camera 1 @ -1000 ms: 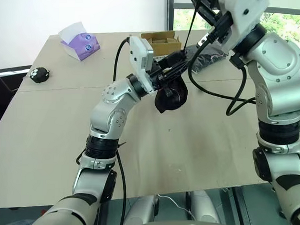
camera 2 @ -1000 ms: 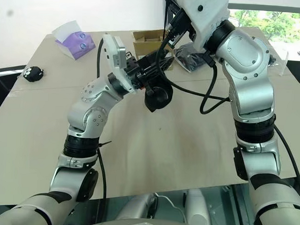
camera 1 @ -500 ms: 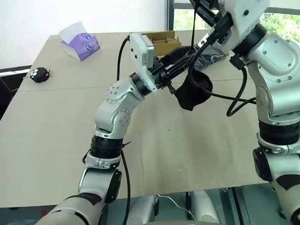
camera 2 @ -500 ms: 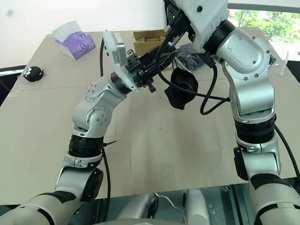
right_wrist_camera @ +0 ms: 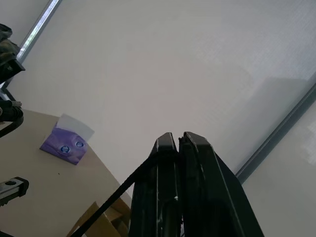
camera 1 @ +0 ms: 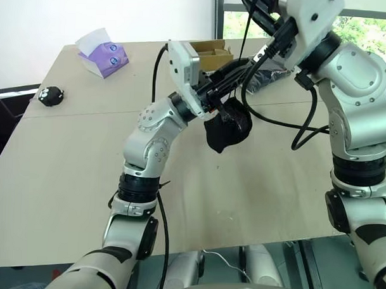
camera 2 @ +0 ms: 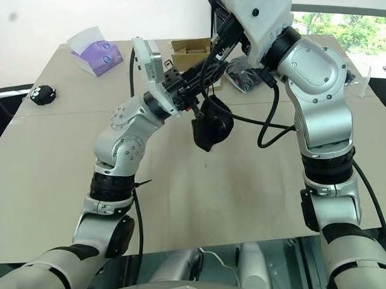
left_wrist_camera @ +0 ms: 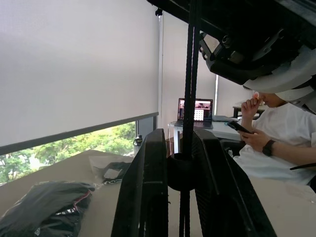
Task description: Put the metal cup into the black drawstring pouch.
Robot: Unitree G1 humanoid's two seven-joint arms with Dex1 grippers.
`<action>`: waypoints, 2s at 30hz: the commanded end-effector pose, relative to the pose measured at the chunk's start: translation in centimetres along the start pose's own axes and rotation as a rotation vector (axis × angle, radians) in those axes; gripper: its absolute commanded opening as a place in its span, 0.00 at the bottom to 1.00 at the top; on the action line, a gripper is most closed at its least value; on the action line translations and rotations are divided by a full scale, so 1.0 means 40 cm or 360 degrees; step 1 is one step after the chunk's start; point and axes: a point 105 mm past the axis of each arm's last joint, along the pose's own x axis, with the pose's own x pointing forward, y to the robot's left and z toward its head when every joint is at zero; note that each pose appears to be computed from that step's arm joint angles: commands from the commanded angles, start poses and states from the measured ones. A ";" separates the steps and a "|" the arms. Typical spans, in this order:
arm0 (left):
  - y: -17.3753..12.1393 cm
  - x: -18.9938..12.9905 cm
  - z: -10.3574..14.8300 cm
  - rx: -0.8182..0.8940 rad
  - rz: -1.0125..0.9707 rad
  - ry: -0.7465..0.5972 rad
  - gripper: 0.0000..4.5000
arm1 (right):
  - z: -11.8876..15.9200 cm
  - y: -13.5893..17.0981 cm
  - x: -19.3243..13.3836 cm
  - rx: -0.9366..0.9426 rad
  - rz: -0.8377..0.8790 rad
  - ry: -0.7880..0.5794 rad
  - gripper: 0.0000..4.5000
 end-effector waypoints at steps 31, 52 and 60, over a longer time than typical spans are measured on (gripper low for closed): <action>-0.039 -0.098 -0.037 -0.0271 -0.0070 0.0103 0.80 | 0.053 -0.093 -0.025 0.0008 -0.0174 -0.0092 0.00; -0.047 -0.530 -0.148 0.0009 0.0380 0.0976 0.81 | -0.305 0.190 -0.366 0.1047 0.0394 0.0681 0.71; -0.091 -0.625 -0.200 0.0089 0.0549 0.1122 0.81 | -0.423 0.203 -0.680 0.1192 0.0363 0.0948 0.71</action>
